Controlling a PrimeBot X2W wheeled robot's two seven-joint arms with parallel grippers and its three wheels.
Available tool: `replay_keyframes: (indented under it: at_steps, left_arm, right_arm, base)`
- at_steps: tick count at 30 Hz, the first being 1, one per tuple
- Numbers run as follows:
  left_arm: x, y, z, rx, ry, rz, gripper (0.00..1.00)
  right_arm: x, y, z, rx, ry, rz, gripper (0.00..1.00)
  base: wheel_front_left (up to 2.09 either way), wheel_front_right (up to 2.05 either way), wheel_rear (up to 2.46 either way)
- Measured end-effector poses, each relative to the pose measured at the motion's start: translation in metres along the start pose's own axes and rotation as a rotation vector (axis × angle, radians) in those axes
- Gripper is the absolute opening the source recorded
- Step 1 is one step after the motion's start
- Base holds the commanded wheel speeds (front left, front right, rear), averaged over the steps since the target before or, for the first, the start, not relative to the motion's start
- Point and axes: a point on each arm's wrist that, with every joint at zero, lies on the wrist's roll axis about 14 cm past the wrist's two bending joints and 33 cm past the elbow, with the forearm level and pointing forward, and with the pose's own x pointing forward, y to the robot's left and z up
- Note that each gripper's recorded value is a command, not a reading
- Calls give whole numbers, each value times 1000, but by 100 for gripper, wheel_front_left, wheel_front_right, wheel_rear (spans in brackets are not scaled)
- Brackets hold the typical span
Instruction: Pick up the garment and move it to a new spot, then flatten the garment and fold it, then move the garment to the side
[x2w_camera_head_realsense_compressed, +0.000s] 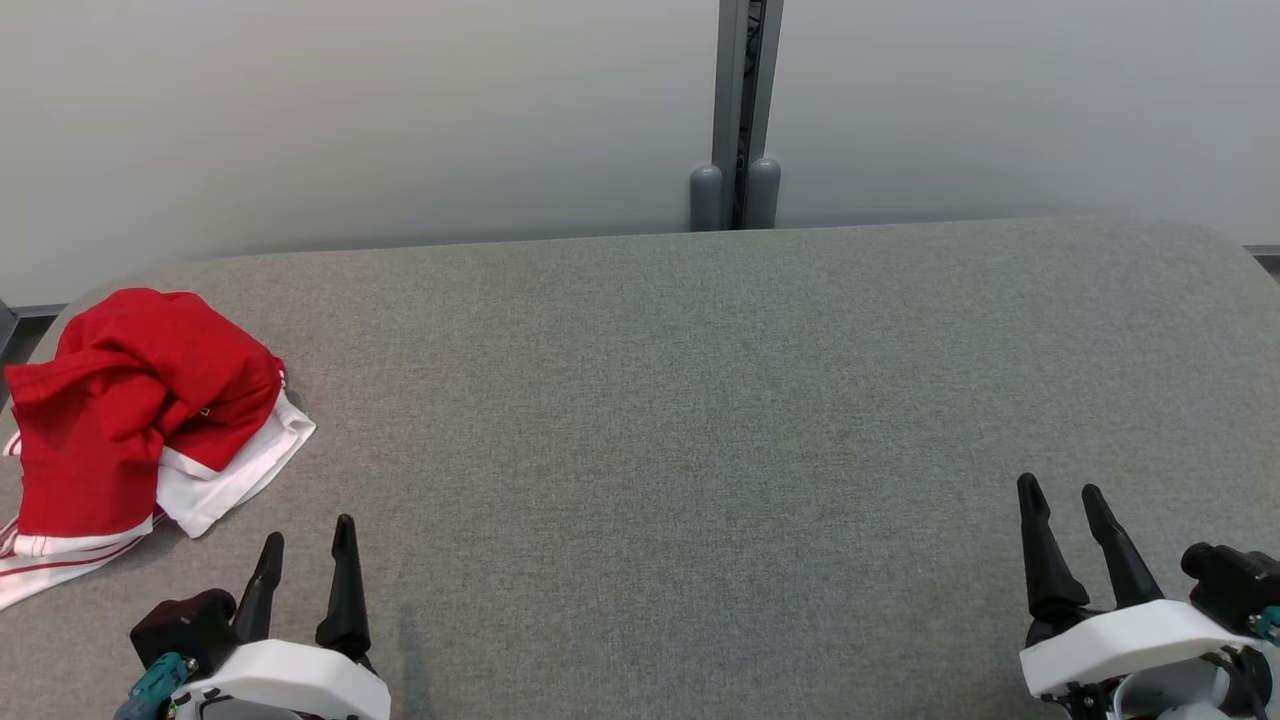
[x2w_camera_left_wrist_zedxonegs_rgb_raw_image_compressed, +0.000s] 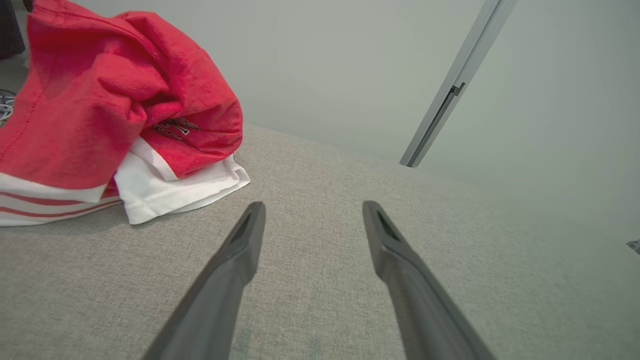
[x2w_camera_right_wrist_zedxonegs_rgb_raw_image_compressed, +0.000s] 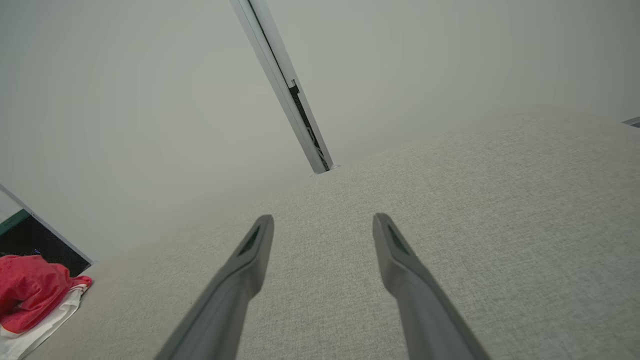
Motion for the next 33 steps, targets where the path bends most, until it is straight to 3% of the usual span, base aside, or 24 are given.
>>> replay_keyframes:
  at_steps: [33]
  left_arm:
    - [-4,-8,-2,303,-40,-40,100]
  right_arm:
    - [-3,5,-5,-300,-4,54,100]
  base:
    - [0,0,0]
